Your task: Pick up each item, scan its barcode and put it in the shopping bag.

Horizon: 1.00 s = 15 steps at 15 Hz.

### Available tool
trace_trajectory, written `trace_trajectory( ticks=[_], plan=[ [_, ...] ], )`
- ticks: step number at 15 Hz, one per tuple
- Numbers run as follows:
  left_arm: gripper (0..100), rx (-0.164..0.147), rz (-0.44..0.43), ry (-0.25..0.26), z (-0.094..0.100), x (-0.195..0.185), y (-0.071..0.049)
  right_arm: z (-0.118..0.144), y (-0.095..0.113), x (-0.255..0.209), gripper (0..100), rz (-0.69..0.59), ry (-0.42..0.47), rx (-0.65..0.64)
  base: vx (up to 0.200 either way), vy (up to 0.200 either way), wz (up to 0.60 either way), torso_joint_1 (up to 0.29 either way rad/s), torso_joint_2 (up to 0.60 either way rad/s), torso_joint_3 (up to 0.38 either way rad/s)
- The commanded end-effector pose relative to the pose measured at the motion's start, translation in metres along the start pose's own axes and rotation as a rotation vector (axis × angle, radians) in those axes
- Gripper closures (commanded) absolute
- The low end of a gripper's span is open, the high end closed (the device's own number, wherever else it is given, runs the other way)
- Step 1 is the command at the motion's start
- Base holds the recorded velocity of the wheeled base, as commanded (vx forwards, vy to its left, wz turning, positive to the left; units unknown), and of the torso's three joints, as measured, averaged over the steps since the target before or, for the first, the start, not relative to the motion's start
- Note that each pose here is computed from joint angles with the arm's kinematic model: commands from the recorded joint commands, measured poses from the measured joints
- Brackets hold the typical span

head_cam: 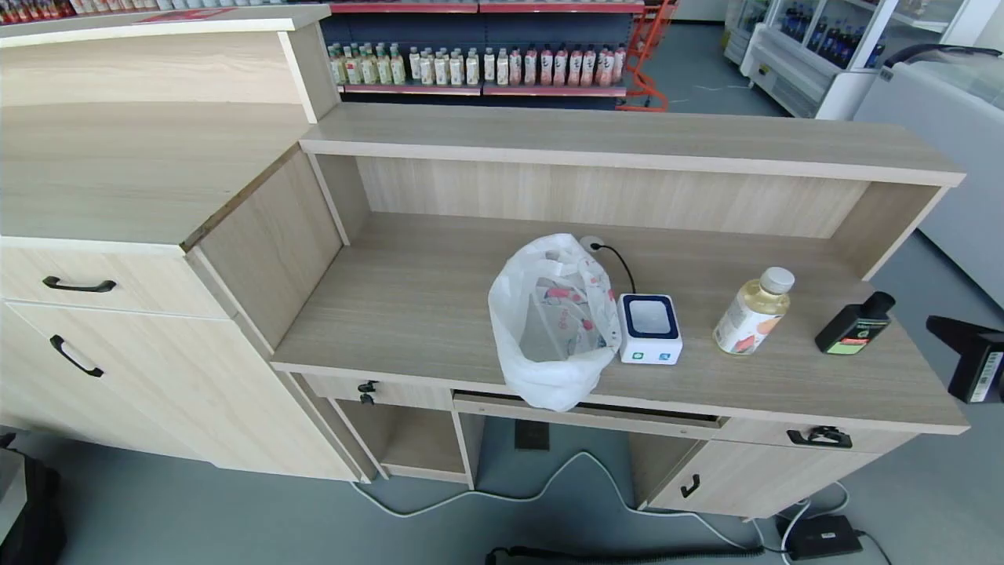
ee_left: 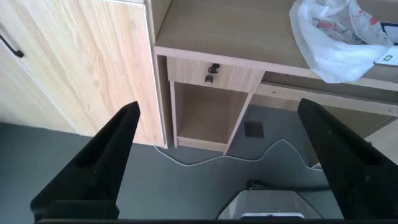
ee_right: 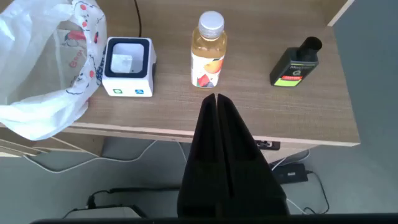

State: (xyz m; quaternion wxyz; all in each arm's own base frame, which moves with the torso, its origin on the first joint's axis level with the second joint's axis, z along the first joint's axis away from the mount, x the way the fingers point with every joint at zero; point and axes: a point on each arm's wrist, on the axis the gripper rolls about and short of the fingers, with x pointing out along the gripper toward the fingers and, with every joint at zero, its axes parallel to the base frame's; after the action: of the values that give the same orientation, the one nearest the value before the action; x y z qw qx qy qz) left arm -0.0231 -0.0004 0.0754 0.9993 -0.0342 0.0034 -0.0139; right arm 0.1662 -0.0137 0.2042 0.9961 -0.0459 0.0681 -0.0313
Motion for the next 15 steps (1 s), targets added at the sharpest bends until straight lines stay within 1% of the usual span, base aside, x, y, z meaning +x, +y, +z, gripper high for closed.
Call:
trace_trajectory(
  ticks=[1,3,4,6,7,8,10,12,13,14,15],
  plan=[
    [0,-0.002,0.011,-0.005,0.0,0.0,0.0,-0.018,0.001,0.024,100,-0.009,0.083,-0.02,0.0,0.0,0.0,0.0,0.0,0.0],
    [0,-0.019,0.006,-0.005,0.0,0.0,0.0,-0.017,0.0,0.029,100,-0.014,0.07,-0.02,0.0,0.0,0.0,0.0,0.0,0.0],
    [0,-0.019,0.003,-0.004,0.0,0.0,0.0,-0.02,0.001,0.029,100,-0.012,0.08,-0.02,0.0,0.0,0.0,0.0,0.0,0.0],
    [0,-0.014,0.002,-0.003,0.0,0.0,0.0,-0.027,0.0,0.031,100,-0.017,0.11,-0.019,0.2,0.0,0.0,0.002,0.0,0.015],
    [0,-0.013,0.002,-0.003,0.0,0.0,0.0,-0.032,-0.002,0.035,100,-0.029,0.139,-0.016,0.2,0.0,0.0,-0.012,-0.01,0.007],
    [0,-0.013,0.002,-0.003,0.0,0.0,0.0,-0.035,-0.005,0.038,100,-0.043,0.15,-0.012,0.2,0.0,0.0,-0.002,-0.01,0.017],
    [0,-0.019,0.009,-0.005,0.0,0.0,0.0,-0.038,-0.009,0.047,100,-0.06,0.144,-0.011,0.2,0.0,0.0,0.012,0.01,0.0],
    [0,-0.021,0.006,-0.005,0.0,0.0,0.0,-0.044,-0.01,0.05,100,-0.064,0.143,-0.013,0.0,0.0,0.0,0.0,0.0,0.0],
    [0,-0.021,0.006,-0.005,0.0,0.0,0.0,-0.05,-0.009,0.048,100,-0.064,0.157,-0.014,0.0,0.0,0.0,0.0,0.0,0.0],
    [0,-0.021,0.006,-0.005,0.0,0.0,0.0,-0.059,-0.007,0.043,0,-0.06,0.193,-0.022,0.0,0.0,0.0,0.0,0.0,0.0],
    [0,-0.021,0.006,-0.005,0.0,0.0,0.0,-0.066,-0.007,0.038,0,-0.072,0.219,-0.032,0.0,0.0,0.0,0.0,0.0,0.0]
  ],
)
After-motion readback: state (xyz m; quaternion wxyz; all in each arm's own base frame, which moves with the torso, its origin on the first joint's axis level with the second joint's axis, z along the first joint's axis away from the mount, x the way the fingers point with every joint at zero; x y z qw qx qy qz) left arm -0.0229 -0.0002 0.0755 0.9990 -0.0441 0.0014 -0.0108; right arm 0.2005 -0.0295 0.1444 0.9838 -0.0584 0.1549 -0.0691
